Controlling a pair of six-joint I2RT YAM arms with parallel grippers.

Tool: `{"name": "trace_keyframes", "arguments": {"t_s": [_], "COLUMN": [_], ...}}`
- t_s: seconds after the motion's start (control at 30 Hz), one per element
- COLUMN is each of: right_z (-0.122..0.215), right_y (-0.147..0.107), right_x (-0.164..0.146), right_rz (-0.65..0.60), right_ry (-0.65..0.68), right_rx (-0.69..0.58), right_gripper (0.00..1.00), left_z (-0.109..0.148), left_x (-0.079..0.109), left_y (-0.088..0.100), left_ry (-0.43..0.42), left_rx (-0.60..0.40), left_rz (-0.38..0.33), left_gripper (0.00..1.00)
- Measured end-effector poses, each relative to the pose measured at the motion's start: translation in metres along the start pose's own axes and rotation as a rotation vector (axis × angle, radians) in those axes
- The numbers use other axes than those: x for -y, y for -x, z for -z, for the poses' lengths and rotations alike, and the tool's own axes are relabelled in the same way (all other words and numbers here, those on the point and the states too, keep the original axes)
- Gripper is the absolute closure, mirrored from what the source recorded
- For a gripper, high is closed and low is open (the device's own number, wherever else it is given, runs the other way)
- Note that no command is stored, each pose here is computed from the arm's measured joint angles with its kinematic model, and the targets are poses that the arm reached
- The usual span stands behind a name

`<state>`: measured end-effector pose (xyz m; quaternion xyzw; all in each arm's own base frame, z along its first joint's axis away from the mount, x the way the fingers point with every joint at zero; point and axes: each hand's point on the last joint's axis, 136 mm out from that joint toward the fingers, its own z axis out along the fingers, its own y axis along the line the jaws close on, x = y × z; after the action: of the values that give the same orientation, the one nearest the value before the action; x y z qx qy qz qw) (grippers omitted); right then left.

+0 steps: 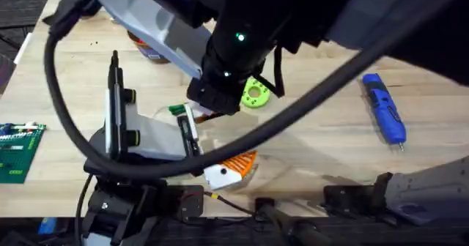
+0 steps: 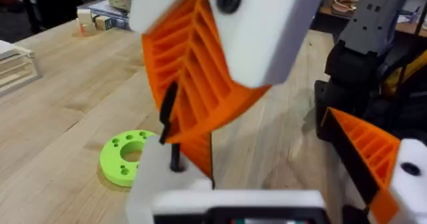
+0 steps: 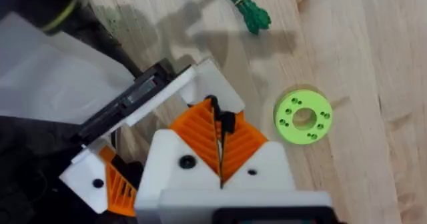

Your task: Pick up the gripper from the table and insert it into the empty holder that is missing its gripper. Then pick up a screw, insert it into the mounting hole, and use the screwdriver to tighten it. Finally, clean up the table by picking up the vegetable and placing it into the bucket.

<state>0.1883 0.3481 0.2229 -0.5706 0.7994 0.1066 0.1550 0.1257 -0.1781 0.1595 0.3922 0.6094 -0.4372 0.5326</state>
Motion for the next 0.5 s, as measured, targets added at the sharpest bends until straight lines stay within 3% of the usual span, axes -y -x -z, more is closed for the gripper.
{"name": "trace_keyframes", "arguments": {"t_s": [0.5], "right_z": [-0.0004], "right_y": [0.0012], "right_x": [-0.0032], "right_rz": [0.000], "right_ry": [0.019], "right_rx": [0.005], "right_gripper": [0.993], "left_z": [0.0000], "left_x": [-0.0001], "left_y": [0.0000], "left_ry": [0.000], "left_rx": [0.000], "left_rz": [-0.002], "left_gripper": [0.007]}}
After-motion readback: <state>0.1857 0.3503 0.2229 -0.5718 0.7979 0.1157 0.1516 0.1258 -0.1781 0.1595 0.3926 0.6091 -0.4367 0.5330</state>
